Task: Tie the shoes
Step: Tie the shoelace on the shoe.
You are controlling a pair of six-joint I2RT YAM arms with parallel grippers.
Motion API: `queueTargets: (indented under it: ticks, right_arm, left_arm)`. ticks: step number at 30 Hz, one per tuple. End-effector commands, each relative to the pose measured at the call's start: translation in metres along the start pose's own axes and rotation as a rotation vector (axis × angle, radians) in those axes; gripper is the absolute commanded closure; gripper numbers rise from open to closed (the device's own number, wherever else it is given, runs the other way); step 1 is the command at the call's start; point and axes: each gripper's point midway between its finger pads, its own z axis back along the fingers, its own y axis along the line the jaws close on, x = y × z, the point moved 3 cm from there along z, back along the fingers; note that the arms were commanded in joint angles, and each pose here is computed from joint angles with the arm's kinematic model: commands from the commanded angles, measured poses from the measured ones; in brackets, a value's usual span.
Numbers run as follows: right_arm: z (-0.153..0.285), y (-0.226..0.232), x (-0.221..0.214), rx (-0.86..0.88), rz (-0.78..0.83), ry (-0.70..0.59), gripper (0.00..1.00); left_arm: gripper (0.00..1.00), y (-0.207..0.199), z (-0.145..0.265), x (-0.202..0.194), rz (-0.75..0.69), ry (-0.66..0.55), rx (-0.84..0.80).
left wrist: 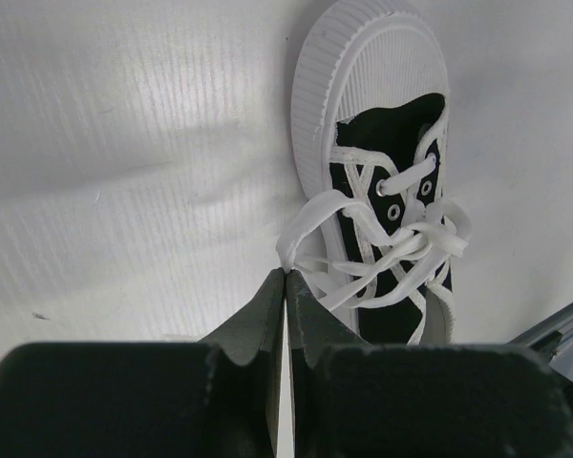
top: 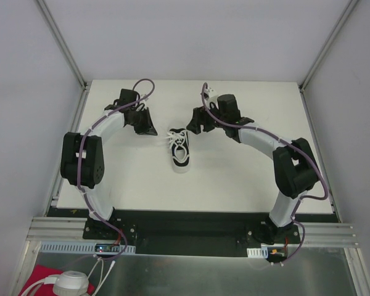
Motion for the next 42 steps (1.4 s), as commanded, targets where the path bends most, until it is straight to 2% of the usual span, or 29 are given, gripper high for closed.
queueTargets:
  ticks: [1,7,12,13,27,34,42]
  right_arm:
    - [-0.002,0.013,0.012,0.105,-0.075,0.027,0.30]
    - [-0.007,0.013,-0.001,0.142,-0.069,0.069,0.35]
    - [-0.019,0.012,-0.013,0.167,-0.144,0.108,0.35]
    - [-0.021,0.013,-0.016,0.165,-0.212,0.115,0.36]
    - [-0.038,0.004,-0.020,0.207,-0.581,-0.011,0.41]
    - [-0.040,0.009,-0.016,0.286,-0.660,-0.064,0.51]
    - [-0.039,0.011,-0.023,0.311,-0.678,-0.048,0.52]
  left_arm:
    - [1.00,-0.014,-0.002,0.005,-0.024,0.004,-0.034]
    - [1.00,-0.018,-0.005,0.004,-0.030,0.012,-0.037]
    - [1.00,-0.018,-0.006,0.005,-0.031,0.011,-0.035]
    - [1.00,-0.019,-0.006,0.005,-0.032,0.010,-0.035]
    - [1.00,-0.019,-0.005,0.005,-0.036,0.007,-0.035]
    - [1.00,-0.019,-0.004,0.004,-0.039,0.005,-0.032]
    - [1.00,-0.018,-0.005,0.004,-0.039,0.007,-0.030]
